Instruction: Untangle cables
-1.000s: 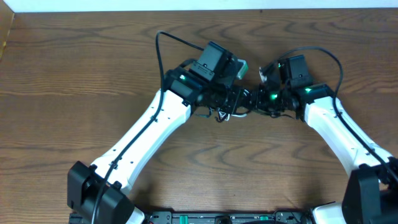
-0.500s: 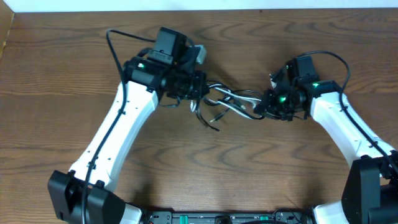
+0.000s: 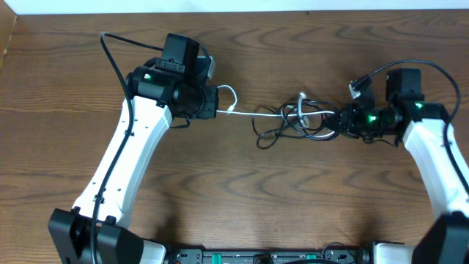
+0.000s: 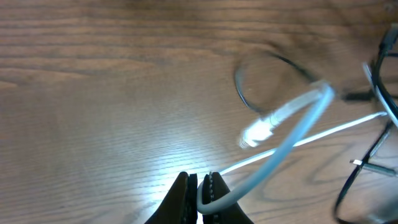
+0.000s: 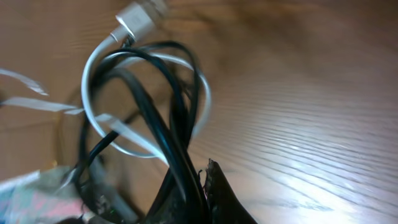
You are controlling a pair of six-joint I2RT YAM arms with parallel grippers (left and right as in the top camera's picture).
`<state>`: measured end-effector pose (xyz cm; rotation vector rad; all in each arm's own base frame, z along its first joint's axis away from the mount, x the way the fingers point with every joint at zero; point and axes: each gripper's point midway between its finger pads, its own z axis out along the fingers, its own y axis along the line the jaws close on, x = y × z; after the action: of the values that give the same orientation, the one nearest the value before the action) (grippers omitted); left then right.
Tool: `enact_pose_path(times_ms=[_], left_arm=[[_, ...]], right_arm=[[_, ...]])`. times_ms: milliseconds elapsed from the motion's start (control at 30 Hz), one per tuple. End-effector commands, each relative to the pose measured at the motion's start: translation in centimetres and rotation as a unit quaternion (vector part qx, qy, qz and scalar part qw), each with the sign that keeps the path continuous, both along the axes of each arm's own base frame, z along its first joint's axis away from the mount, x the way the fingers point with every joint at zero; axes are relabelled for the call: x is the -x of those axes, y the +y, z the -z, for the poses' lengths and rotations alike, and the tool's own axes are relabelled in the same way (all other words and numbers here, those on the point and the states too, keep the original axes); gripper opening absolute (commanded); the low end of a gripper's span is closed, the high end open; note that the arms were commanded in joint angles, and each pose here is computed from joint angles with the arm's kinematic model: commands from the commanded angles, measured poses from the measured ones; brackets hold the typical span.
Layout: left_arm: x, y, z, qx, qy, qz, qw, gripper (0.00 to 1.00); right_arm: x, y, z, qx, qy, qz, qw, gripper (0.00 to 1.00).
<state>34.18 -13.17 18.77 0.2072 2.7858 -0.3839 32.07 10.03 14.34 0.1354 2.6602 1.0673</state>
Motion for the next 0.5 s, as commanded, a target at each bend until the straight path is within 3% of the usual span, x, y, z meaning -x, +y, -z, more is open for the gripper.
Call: enact_pose_path(times_ms=[0,133,200,267,367,467], left_arm=[[-0.1,1.5,-0.3,-0.031,-0.019,0.003,0.999,0.08],[-0.2,1.5,-0.4,-0.03,-0.021,0.004,0.999,0.09],[-0.4,1.3,-0.5,-0.027,-0.027,0.005,0.999,0.25],[-0.9,0.9,-0.9,-0.016,-0.039,0.011,0.999,0.34],[-1.0,-2.2,-2.6,0.054,-0.074,0.092,0.992,0.45],[-0.4,-5.7,-5.9,0.147,-0.124,0.18,0.965,0.54]], right_arm=[[0.3,0.2,-2.4,-0.009,-0.047,-0.013,0.999,0.01],[0.4,-0.2,-3.6,0.01,-0.074,-0.006,0.997,0.01],[0.7,0.9,-5.3,-0.009,-0.124,-0.049,0.991,0.01],[1.4,2.3,-7.1,-0.028,-0.18,-0.1,0.978,0.01],[2.8,3.8,-9.8,-0.041,-0.263,-0.164,0.95,0.01],[3.9,4.3,-11.6,-0.029,-0.324,-0.196,0.925,0.01]])
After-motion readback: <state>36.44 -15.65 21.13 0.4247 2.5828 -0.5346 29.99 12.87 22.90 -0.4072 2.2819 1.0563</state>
